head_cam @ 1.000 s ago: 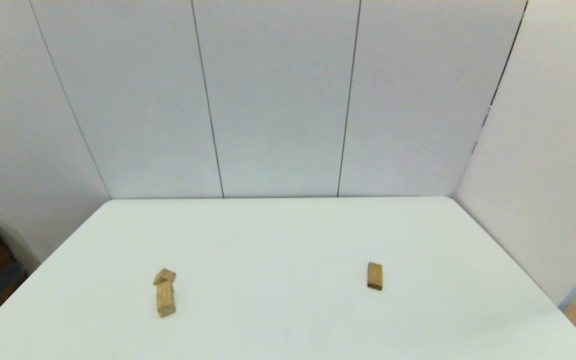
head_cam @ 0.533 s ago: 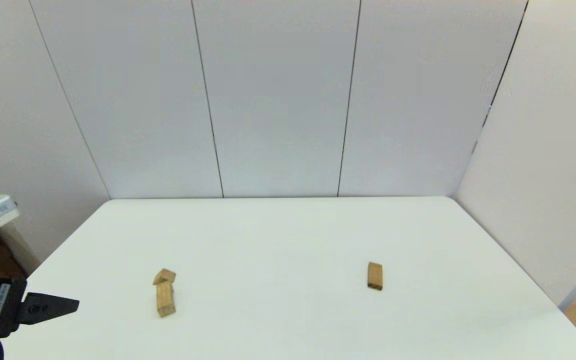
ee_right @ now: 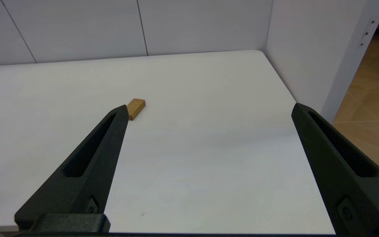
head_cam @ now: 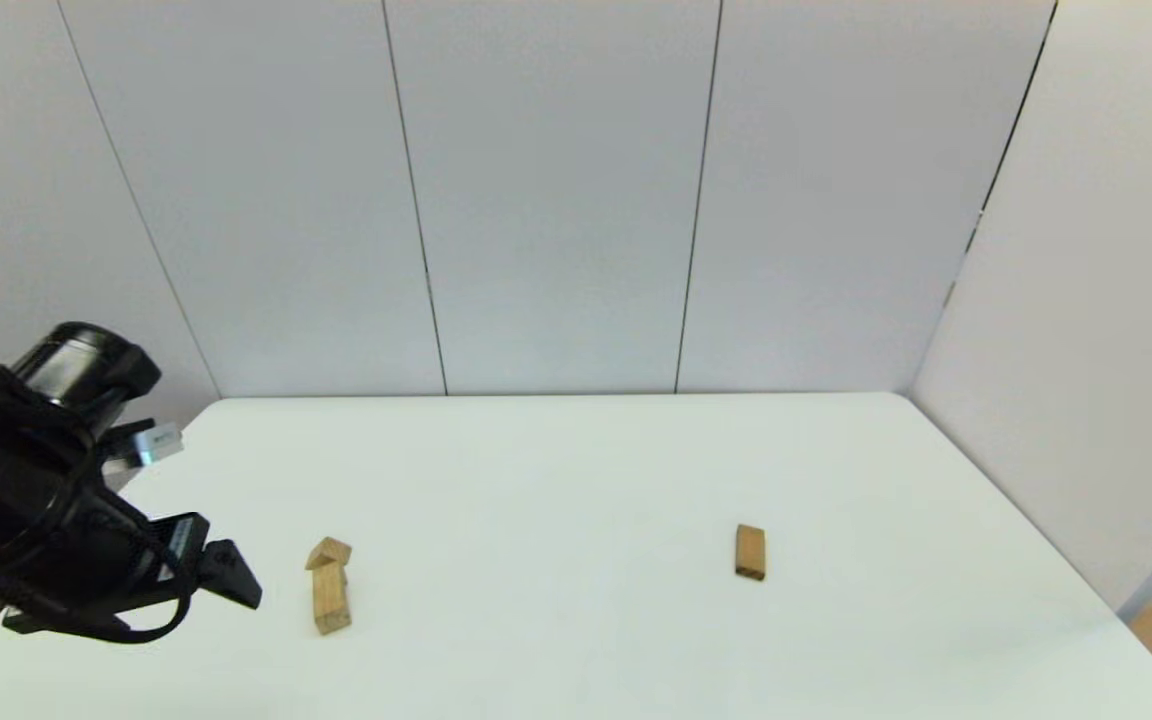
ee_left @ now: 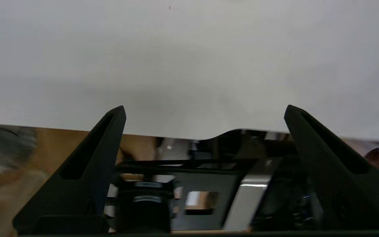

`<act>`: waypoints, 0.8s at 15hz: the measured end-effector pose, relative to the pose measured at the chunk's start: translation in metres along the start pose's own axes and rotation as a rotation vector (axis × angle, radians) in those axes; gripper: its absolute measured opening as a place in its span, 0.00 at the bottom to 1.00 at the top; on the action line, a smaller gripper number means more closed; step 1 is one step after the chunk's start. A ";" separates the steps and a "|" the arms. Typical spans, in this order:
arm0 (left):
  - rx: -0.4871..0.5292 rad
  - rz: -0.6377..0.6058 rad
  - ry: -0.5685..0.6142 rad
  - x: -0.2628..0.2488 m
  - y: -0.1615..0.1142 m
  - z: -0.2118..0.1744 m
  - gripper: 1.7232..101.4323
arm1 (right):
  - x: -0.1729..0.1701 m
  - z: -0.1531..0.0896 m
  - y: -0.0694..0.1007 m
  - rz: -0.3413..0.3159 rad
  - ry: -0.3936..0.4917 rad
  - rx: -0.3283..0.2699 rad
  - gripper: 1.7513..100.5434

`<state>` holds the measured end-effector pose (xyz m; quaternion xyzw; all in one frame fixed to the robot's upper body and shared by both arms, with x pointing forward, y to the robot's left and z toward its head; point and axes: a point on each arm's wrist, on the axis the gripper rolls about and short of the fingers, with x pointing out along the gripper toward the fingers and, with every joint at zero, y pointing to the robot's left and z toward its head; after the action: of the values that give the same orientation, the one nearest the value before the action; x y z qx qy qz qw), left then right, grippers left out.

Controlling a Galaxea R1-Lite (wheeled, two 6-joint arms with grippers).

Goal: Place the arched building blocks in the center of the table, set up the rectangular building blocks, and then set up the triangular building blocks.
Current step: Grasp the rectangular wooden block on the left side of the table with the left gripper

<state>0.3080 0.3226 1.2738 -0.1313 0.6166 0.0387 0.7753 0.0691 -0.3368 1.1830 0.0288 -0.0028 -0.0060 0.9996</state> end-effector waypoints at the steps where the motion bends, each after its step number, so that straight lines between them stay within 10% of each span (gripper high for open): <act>1: -0.054 0.007 0.027 0.009 -0.005 0.007 0.96 | 0.000 0.000 0.000 0.000 0.000 0.000 0.97; 12: -0.207 0.056 0.119 0.090 -0.030 0.069 0.96 | 0.000 0.000 0.000 0.000 0.000 0.000 0.97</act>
<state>0.4011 0.3014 1.2057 -0.1956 0.6578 0.1158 0.7181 0.0691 -0.3368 1.1830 0.0288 -0.0028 -0.0060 0.9996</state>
